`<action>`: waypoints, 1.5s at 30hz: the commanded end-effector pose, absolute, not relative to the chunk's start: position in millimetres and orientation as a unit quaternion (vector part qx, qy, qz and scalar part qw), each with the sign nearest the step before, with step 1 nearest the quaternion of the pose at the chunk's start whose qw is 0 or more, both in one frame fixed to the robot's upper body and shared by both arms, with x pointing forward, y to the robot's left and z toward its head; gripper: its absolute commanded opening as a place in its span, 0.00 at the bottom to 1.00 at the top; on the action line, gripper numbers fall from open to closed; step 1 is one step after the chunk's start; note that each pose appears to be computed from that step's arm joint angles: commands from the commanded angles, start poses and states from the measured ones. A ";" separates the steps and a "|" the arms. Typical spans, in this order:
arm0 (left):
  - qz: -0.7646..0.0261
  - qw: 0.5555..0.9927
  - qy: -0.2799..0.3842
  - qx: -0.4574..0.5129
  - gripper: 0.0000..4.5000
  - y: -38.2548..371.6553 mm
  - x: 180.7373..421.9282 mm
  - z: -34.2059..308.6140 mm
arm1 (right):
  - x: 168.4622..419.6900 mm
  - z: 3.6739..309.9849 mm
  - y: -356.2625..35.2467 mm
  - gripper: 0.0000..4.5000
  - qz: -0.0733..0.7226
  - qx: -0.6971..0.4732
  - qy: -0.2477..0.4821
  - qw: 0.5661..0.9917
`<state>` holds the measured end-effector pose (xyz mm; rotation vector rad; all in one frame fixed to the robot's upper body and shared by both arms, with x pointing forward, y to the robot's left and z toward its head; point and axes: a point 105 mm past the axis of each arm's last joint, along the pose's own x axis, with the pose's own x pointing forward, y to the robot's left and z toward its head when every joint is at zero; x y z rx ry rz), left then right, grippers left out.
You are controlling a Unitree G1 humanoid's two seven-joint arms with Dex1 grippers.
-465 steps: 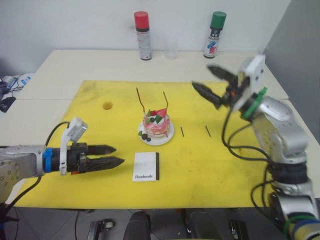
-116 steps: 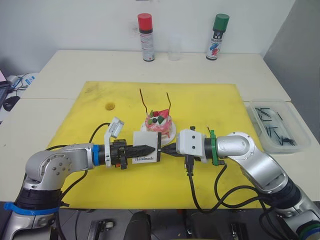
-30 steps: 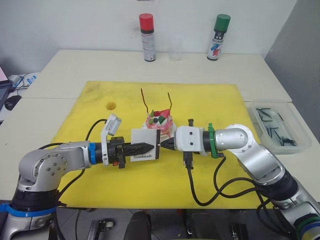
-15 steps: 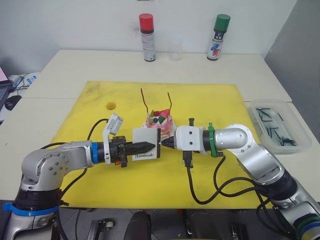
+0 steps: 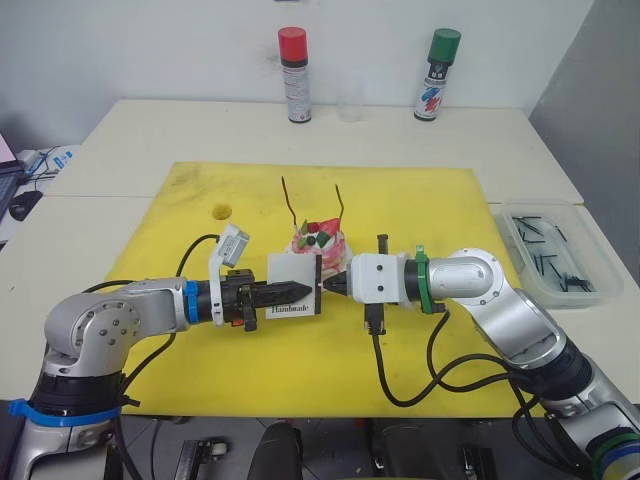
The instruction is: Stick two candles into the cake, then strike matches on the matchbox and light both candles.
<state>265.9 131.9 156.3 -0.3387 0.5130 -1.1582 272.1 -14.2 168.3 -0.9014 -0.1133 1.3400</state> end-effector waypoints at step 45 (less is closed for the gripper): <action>-0.525 0.797 0.269 -0.133 0.00 174.4 230.2 141.7 | 328.7 315.2 35.7 0.01 0.535 -0.492 -0.222 0.650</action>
